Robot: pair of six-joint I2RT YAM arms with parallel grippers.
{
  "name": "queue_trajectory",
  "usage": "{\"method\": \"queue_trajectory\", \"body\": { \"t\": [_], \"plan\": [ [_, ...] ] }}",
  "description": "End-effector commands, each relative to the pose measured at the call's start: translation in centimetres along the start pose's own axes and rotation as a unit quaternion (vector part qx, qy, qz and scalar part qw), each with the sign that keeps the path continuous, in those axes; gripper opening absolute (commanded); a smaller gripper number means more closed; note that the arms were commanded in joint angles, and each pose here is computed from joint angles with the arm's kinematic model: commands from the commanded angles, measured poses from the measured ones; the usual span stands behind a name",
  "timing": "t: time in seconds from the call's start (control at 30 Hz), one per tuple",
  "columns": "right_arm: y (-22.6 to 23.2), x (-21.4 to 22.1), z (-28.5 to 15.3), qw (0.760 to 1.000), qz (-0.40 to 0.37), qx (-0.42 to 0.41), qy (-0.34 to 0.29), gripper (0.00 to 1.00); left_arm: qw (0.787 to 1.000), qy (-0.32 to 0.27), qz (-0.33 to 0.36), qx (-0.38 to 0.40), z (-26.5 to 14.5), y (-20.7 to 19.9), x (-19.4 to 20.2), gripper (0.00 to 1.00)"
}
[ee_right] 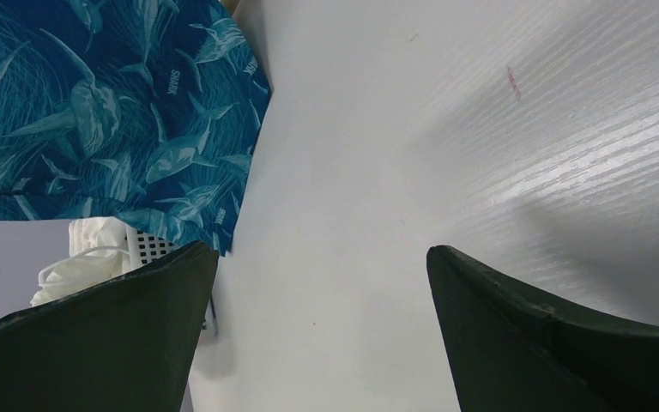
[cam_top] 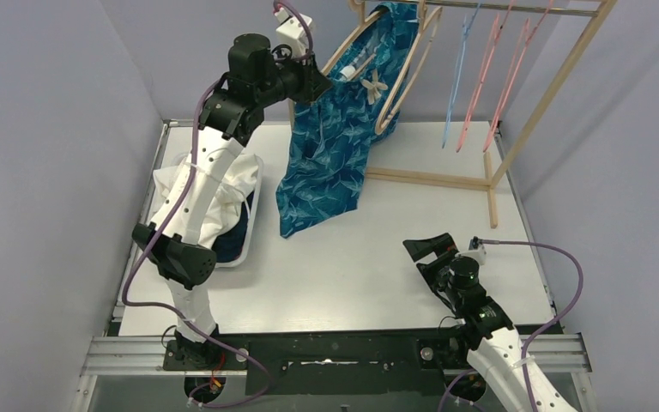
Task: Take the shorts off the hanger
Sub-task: Pick up the hanger from the clothes rod.
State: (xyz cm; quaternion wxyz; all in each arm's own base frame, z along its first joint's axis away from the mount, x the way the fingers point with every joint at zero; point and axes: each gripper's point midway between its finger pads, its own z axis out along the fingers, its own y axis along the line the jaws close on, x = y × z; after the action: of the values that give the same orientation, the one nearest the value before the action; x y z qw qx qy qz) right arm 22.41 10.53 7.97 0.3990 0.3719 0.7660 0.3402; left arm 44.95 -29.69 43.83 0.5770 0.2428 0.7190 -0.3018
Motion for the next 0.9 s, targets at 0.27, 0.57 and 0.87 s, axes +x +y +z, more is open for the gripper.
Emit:
{"method": "queue_trajectory", "body": {
  "t": [0.27,0.57,0.87],
  "plan": [
    [0.9,-0.9,-0.5,1.0,0.005,-0.007,-0.015,0.99,0.973,-0.226,0.033,0.015,-4.2,-5.2,-9.0,0.0],
    [0.8,-0.7,-0.5,1.0,0.012,-0.008,-0.014,0.99,0.964,-0.262,0.053,0.017,-5.9,-5.9,-10.0,0.0],
    [0.7,-0.4,-0.3,1.0,0.013,-0.01,-0.006,0.99,0.979,-0.198,0.044,-0.024,-7.2,-5.1,-5.1,0.0]
  ]
}}
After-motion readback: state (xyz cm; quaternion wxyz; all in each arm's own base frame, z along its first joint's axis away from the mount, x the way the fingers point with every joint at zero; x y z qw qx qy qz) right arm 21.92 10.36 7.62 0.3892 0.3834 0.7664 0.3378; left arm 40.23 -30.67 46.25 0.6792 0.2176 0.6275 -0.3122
